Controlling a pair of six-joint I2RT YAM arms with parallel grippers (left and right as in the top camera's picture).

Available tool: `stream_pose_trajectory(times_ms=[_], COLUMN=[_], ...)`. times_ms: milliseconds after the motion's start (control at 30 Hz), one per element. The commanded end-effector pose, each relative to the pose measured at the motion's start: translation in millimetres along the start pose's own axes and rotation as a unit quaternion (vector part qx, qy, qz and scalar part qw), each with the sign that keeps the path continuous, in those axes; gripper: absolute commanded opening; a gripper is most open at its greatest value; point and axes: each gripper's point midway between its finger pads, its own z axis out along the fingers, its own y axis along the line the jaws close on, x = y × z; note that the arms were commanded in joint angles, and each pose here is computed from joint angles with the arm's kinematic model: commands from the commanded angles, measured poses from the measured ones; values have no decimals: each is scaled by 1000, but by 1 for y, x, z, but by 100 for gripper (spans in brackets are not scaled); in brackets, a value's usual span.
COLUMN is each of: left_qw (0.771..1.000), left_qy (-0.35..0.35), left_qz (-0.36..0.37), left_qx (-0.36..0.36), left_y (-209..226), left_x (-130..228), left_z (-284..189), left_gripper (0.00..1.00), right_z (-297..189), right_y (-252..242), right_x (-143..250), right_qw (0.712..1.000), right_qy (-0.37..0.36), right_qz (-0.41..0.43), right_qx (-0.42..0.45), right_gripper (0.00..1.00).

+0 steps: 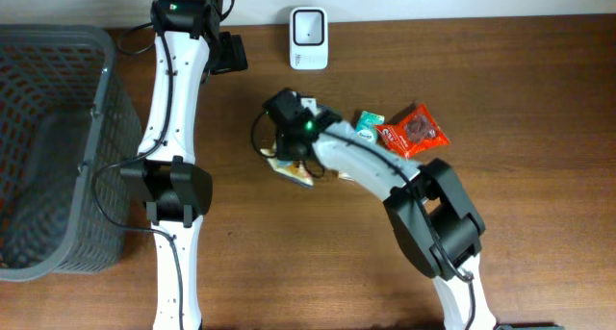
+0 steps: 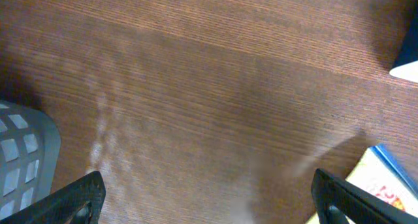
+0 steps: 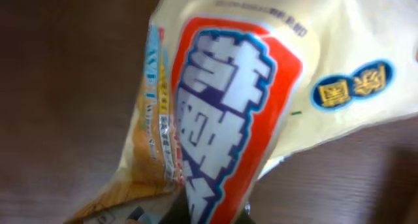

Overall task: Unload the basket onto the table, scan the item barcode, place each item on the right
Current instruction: 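Grasp the yellow bag with the right gripper and lift it to the scanner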

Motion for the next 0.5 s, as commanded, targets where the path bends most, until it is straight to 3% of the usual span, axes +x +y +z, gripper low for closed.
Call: stream_pose_trajectory(times_ms=[0,100,267,467], left_qw=[1000,1000,1000,1000], left_qy=[0,0,1,1], left_qz=[-10,-10,-10,-10], left_qx=[4,4,4,4], left_y=[2,2,2,2], left_x=[-1,-1,-1,-1], left_z=[0,1,1,1], left_gripper=[99,99,99,99], right_z=[-25,-54,-69,-38], right_y=[-23,-26,0,-16], right_x=[-76,-138,-192,-205], right_qw=[998,990,957,955], right_qy=[-57,-137,-256,-271], right_qz=[-17,-16,-88,-76], right_qx=[-10,-43,-104,-92], right_gripper=[4,4,4,4])
